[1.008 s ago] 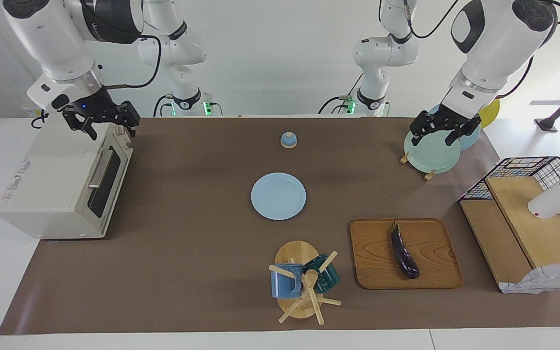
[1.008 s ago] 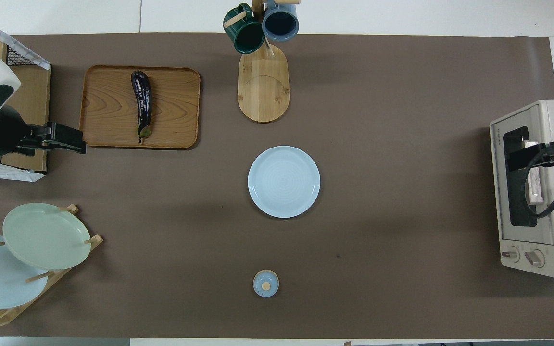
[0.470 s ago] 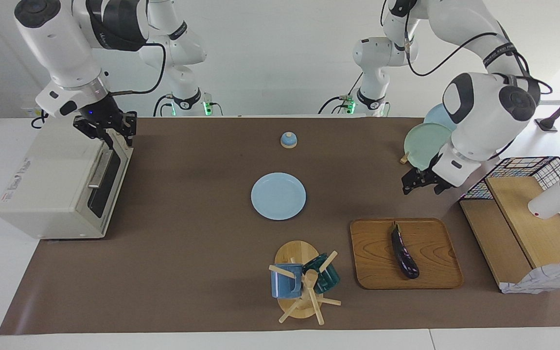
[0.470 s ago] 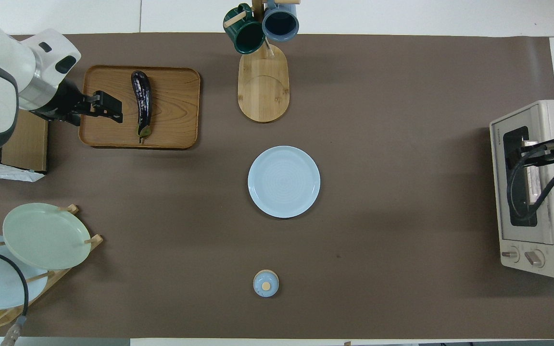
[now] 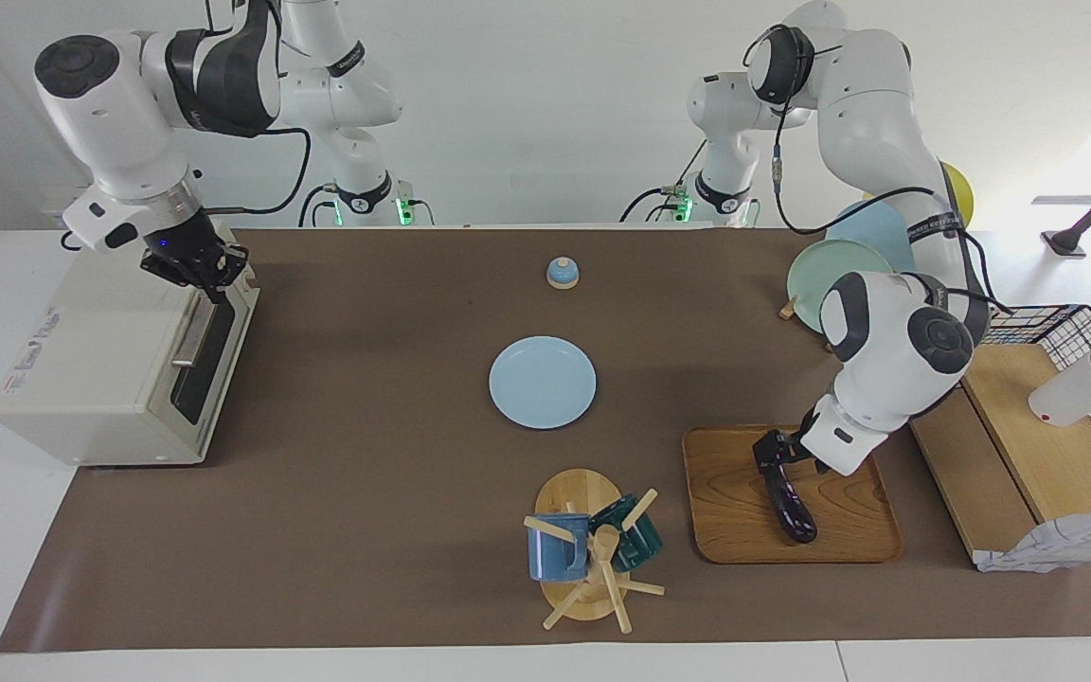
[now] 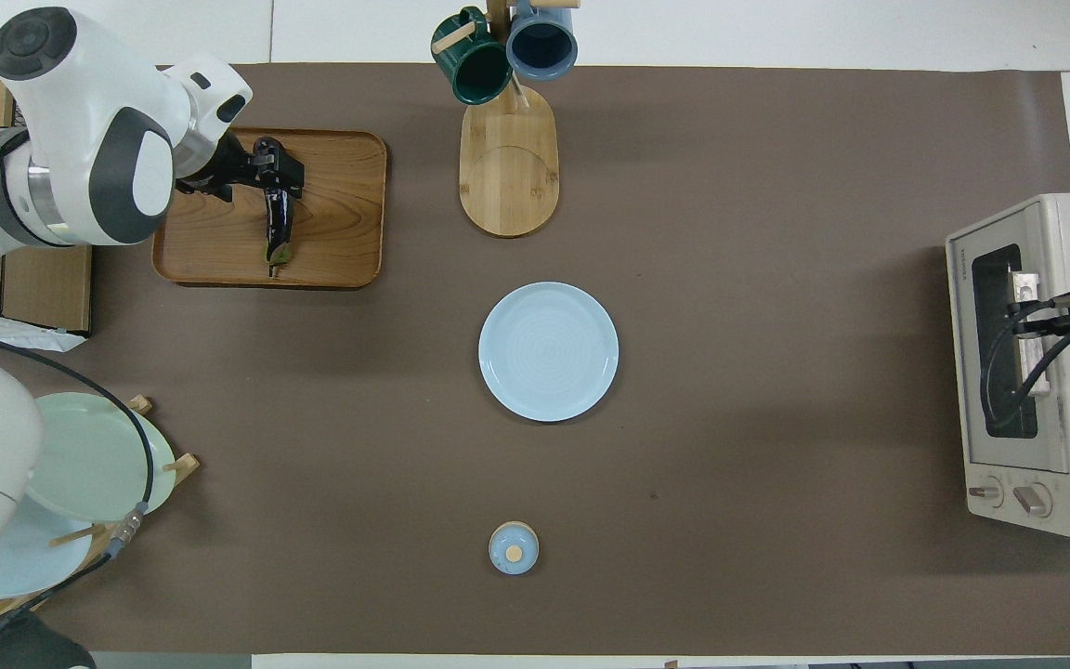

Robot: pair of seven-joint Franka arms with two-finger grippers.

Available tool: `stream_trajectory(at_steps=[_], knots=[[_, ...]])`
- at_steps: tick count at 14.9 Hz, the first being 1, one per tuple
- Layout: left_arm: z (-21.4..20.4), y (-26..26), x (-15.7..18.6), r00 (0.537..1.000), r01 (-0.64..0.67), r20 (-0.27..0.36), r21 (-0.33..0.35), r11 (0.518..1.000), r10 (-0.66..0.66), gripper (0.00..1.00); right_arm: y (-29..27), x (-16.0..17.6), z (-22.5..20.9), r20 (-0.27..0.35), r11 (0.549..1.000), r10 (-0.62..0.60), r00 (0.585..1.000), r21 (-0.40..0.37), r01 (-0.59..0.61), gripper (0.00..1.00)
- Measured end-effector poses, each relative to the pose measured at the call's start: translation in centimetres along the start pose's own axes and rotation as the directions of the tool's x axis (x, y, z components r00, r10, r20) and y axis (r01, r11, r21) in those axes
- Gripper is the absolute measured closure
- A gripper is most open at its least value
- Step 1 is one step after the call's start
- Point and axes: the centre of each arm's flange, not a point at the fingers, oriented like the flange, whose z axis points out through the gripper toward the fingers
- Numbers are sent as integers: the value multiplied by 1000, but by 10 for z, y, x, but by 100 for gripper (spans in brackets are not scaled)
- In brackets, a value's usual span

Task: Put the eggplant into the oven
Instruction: 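Move the left gripper over the eggplant on the wooden tray, then lower the left gripper and close it on the eggplant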

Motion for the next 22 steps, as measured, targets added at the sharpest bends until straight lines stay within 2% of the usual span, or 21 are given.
stream_trajectory(at_steps=[3, 8, 10, 11, 12, 14, 15, 17, 18, 19, 21, 22], knots=[[19, -4, 5, 999, -19, -40, 33, 999, 20, 0, 3, -3, 15, 15, 999, 46, 999, -21, -46, 99], [50, 0, -7, 999, -34, -33, 38, 999, 35, 0, 14, -6, 30, 17, 997, 66, 998, -26, -66, 99], [53, 0, -9, 999, -35, -29, 38, 999, 36, 5, 19, -7, 36, 14, 997, 75, 997, -26, -75, 99], [51, 0, -9, 999, -36, -27, 40, 999, 38, 13, 21, -8, 39, 14, 997, 79, 997, -26, -79, 99], [49, 0, -10, 999, -37, -17, 41, 998, 37, 13, 22, -8, 40, 10, 996, 80, 997, -26, -80, 99], [42, 0, -10, 999, -37, -3, 43, 998, 37, 26, 21, -8, 44, 9, 997, 79, 997, -25, -79, 99], [40, 1, -9, 999, -37, -3, 43, 998, 37, 26, 22, -8, 46, 8, 996, 80, 997, -25, -80, 99], [39, 1, -9, 999, -38, -2, 43, 998, 38, 41, 27, -10, 51, 8, 996, 91, 996, -24, -91, 99], [39, 1, -9, 999, -38, 0, 43, 998, 38, 41, 29, -11, 54, 9, 995, 94, 995, -23, -94, 99], [39, 1, -9, 999, -38, 2, 43, 998, 38, 47, 30, -12, 55, 10, 995, 96, 995, -23, -95, 99], [39, 1, -9, 999, -39, 4, 44, 998, 39, 68, 30, -12, 56, 10, 995, 95, 995, -23, -95, 99], [39, 1, -10, 999, -39, 6, 44, 998, 38, 68, 30, -12, 56, 10, 995, 95, 995, -23, -95, 99]])
